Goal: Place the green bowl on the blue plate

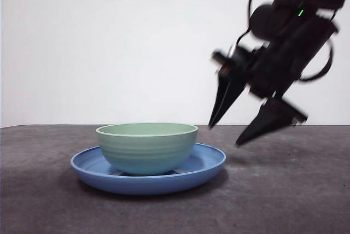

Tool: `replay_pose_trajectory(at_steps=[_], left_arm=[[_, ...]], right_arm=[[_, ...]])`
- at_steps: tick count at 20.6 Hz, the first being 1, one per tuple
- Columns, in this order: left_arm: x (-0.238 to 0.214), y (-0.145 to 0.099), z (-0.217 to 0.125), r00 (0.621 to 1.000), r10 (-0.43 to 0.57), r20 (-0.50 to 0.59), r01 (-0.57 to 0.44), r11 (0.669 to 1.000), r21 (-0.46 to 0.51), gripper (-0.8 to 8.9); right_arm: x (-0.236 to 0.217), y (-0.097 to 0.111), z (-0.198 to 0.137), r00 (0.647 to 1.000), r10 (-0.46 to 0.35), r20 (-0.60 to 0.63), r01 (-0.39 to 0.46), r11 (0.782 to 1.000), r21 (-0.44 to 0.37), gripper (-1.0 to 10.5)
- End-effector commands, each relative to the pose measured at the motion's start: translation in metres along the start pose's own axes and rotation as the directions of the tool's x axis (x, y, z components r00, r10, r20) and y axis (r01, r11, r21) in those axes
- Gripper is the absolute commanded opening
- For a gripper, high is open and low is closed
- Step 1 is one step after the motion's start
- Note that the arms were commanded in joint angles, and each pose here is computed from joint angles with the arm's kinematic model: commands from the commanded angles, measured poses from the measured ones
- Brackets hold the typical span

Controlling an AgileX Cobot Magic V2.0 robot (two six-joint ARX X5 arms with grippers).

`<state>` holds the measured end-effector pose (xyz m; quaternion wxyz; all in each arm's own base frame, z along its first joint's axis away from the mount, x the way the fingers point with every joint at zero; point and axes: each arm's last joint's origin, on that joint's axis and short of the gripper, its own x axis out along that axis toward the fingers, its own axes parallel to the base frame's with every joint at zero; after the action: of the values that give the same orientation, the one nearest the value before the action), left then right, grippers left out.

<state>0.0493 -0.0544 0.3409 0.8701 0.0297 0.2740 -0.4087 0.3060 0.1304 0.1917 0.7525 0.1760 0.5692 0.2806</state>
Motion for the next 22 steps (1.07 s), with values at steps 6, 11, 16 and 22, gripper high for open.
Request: replay_pose_trajectory(at_steps=[6, 11, 16, 22], left_arm=[[-0.002, -0.001, 0.003, 1.000, -0.009, 0.015, 0.009, 1.000, 0.000, 6.20], [-0.002, -0.001, 0.003, 1.000, -0.009, 0.015, 0.009, 1.000, 0.000, 6.20], [-0.002, -0.001, 0.003, 1.000, -0.009, 0.016, 0.009, 1.000, 0.000, 6.20], [-0.002, -0.001, 0.003, 1.000, -0.009, 0.016, 0.009, 1.000, 0.000, 6.20]], right_arm=[[-0.110, 0.048, -0.034, 0.984, -0.052, 0.170, 0.094, 0.965, -0.244, 4.2], [-0.175, 0.074, -0.085, 0.960, 0.001, 0.279, 0.098, 0.935, -0.341, 5.3], [-0.207, 0.081, -0.129, 0.951, 0.019, 0.310, 0.106, 0.918, -0.381, 5.9], [-0.228, 0.081, -0.169, 0.948, 0.025, 0.317, 0.130, 0.880, -0.458, 5.9]])
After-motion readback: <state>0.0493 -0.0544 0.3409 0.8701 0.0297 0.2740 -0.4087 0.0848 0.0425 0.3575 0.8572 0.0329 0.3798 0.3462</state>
